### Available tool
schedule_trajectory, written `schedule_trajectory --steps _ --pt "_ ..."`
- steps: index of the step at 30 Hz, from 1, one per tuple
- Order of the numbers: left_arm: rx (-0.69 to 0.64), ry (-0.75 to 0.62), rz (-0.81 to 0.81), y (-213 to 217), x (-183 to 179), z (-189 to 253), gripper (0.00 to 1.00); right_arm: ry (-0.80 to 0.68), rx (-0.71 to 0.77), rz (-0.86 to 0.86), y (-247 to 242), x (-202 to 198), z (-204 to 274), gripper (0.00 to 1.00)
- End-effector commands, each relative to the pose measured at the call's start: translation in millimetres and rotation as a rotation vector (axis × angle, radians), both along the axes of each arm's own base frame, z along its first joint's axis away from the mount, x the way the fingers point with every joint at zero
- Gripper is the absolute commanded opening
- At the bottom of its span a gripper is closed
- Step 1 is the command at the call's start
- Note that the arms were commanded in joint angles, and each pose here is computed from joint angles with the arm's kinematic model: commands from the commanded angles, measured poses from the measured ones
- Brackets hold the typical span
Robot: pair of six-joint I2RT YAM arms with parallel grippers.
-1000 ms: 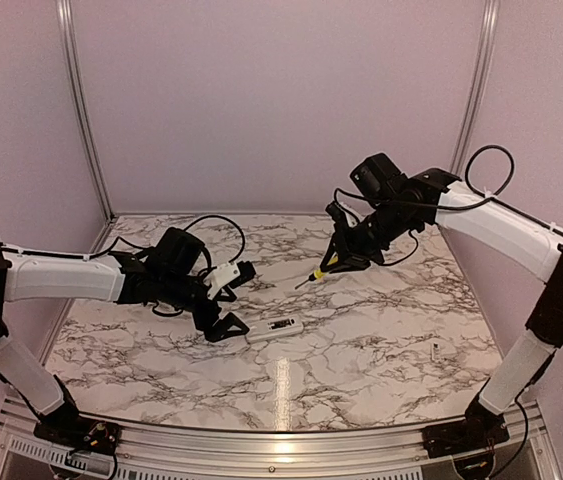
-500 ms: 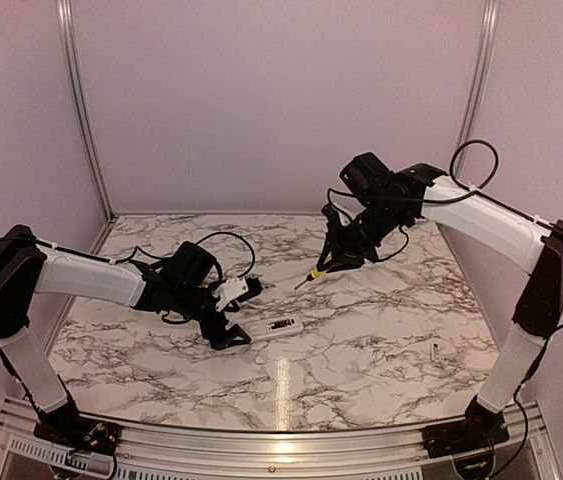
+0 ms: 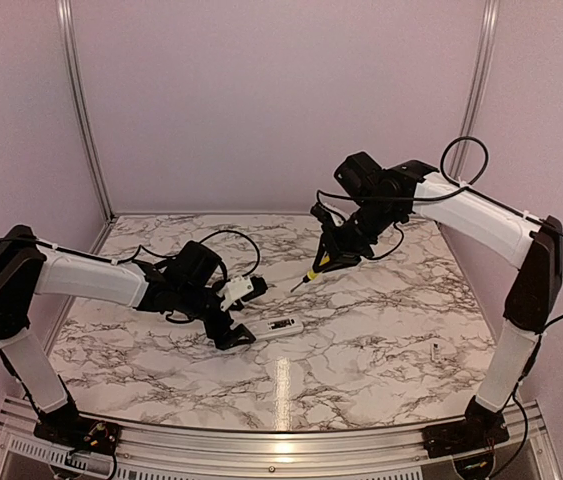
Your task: Unload the batteries from the remote control
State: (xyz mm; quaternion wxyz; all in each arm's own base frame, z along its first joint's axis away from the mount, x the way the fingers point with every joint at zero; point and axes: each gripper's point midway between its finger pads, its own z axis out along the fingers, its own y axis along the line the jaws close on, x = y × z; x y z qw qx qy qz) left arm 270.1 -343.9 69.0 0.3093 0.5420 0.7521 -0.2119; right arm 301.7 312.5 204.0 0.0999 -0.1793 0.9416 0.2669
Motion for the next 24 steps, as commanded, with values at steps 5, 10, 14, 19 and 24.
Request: schedule_trajectory --steps 5,10,14,19,24 --pt "-0.014 -0.047 -0.055 -7.4 2.0 0.5 0.98 -0.063 -0.052 0.05 -9.1 7.8 6.0 0.0" --pt "-0.006 -0.054 -0.08 -13.9 7.1 -12.6 0.98 -0.067 -0.024 -0.014 -8.8 10.6 6.2 0.0" --pt "-0.006 -0.045 -0.094 -20.7 12.7 -19.4 0.97 -0.075 -0.02 -0.043 -10.1 12.4 5.5 0.0" --pt "-0.024 -0.005 -0.1 -27.6 13.2 -24.4 0.93 -0.079 -0.033 -0.06 -13.8 13.4 3.3 0.0" --pt "-0.025 0.028 -0.105 -28.1 9.8 -32.2 0.86 -0.069 -0.034 -0.067 -12.6 14.2 1.0 0.0"
